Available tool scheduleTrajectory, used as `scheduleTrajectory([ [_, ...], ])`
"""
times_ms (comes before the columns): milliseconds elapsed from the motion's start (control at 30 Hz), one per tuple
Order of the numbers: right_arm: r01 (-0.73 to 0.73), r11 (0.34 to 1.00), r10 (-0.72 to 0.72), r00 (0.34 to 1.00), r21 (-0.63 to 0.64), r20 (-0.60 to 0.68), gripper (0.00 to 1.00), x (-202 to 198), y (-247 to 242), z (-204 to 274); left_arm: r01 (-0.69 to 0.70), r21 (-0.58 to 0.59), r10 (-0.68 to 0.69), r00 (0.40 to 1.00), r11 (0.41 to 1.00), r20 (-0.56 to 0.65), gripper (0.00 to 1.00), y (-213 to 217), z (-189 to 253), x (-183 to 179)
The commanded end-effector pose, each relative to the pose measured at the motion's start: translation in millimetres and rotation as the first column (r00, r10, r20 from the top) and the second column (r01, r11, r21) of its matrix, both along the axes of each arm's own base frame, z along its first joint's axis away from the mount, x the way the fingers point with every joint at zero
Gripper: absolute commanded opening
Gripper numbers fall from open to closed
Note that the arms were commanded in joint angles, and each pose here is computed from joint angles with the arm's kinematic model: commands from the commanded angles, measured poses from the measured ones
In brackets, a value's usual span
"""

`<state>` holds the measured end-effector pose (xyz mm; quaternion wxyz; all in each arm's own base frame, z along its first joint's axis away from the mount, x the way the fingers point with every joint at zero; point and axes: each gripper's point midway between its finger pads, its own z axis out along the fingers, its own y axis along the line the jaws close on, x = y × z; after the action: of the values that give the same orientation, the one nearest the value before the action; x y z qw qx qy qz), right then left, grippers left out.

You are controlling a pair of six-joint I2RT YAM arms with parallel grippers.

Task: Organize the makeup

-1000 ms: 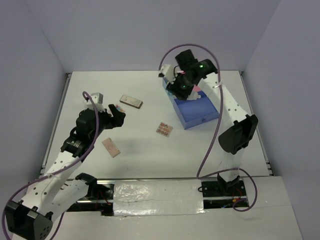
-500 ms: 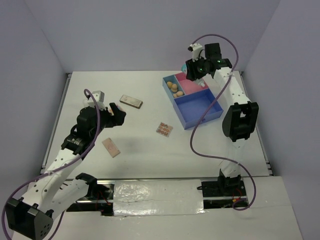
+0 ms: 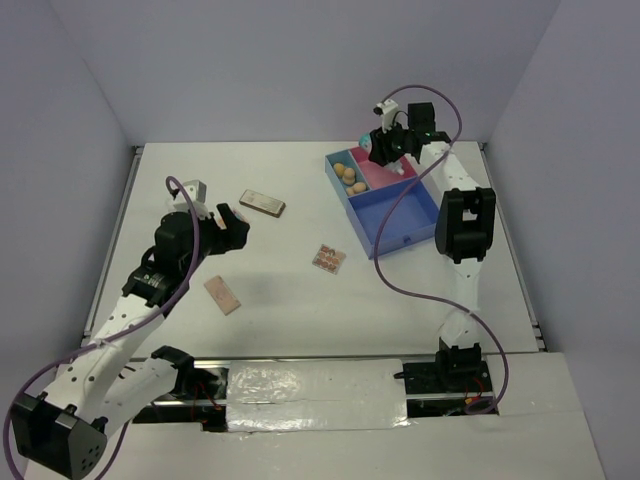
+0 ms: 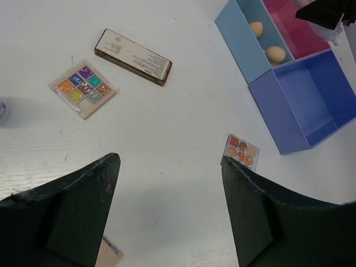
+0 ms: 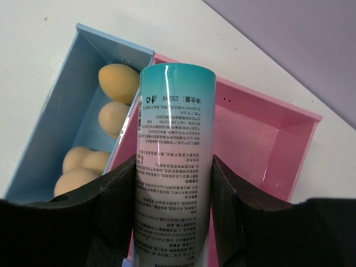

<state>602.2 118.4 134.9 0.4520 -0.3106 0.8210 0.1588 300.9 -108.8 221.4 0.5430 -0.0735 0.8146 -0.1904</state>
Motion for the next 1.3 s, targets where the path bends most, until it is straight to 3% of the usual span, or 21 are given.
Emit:
scheduleTrajectory([
  [0, -0.072, 0.997, 0.080, 0.963, -0.038, 0.257, 0.15, 31.3, 8.3, 60.9, -0.035, -0.033, 0.037, 0.998, 0.999, 0.050, 0.86, 3.5, 26.2, 7.7],
  [167, -0.083, 0.989, 0.116, 0.949, -0.122, 0.293, 0.22, 38.3, 1.9, 45.8, -0.047, -0.035, 0.048, 0.998, 0.998, 0.045, 0.86, 4.3, 25.7, 8.6],
  [400, -0.084, 0.977, 0.139, 0.949, -0.197, 0.282, 0.50, 40.6, -5.3, 22.6, -0.048, -0.027, 0.049, 0.998, 0.998, 0.037, 0.86, 4.4, 24.5, 11.2],
  [733, -0.085, 0.973, 0.134, 0.965, -0.215, 0.227, 0.76, 31.8, -9.4, 2.8, -0.057, -0.002, 0.057, 0.998, 0.998, 0.030, 0.86, 7.0, 26.7, 13.0],
  [900, -0.081, 0.975, 0.126, 0.968, -0.205, 0.217, 0.83, 27.9, -10.1, 9.6, -0.085, 0.005, 0.085, 0.996, 0.996, 0.012, 0.89, 12.5, 24.3, 10.9],
  [967, -0.073, 0.982, 0.107, 0.975, -0.172, 0.195, 0.95, 20.5, -8.3, 23.1, -0.123, 0.013, 0.123, 0.992, 0.992, -0.005, 0.88, 19.2, 22.0, 9.0],
  [1033, -0.111, 0.985, 0.134, 0.975, -0.134, 0.178, 1.00, 4.1, -0.8, 45.2, -0.157, 0.019, 0.158, 0.987, 0.987, -0.021, 0.78, 25.3, 17.8, 7.8],
  [1100, -0.218, 0.973, 0.227, 0.957, -0.070, 0.179, 1.00, -21.9, 16.7, 71.7, -0.173, 0.026, 0.174, 0.983, 0.985, -0.054, 0.51, 28.5, 8.2, 5.6],
  [1133, -0.262, 0.964, 0.266, 0.952, -0.044, 0.153, 1.00, -37.7, 22.5, 74.0, -0.180, 0.028, 0.181, 0.981, 0.983, -0.070, 0.25, 30.0, 3.2, 5.1],
  [1200, -0.355, 0.935, 0.350, 0.922, -0.003, 0.163, 0.99, -68.4, 34.1, 93.3, -0.199, 0.037, 0.202, 0.974, 0.979, -0.107, 0.06, 34.5, -6.8, 3.1],
  [1267, -0.470, 0.880, 0.455, 0.875, 0.064, 0.167, 0.98, -102.4, 49.5, 105.6, -0.235, 0.044, 0.239, 0.961, 0.971, -0.140, 0.00, 41.6, -16.2, 2.0],
])
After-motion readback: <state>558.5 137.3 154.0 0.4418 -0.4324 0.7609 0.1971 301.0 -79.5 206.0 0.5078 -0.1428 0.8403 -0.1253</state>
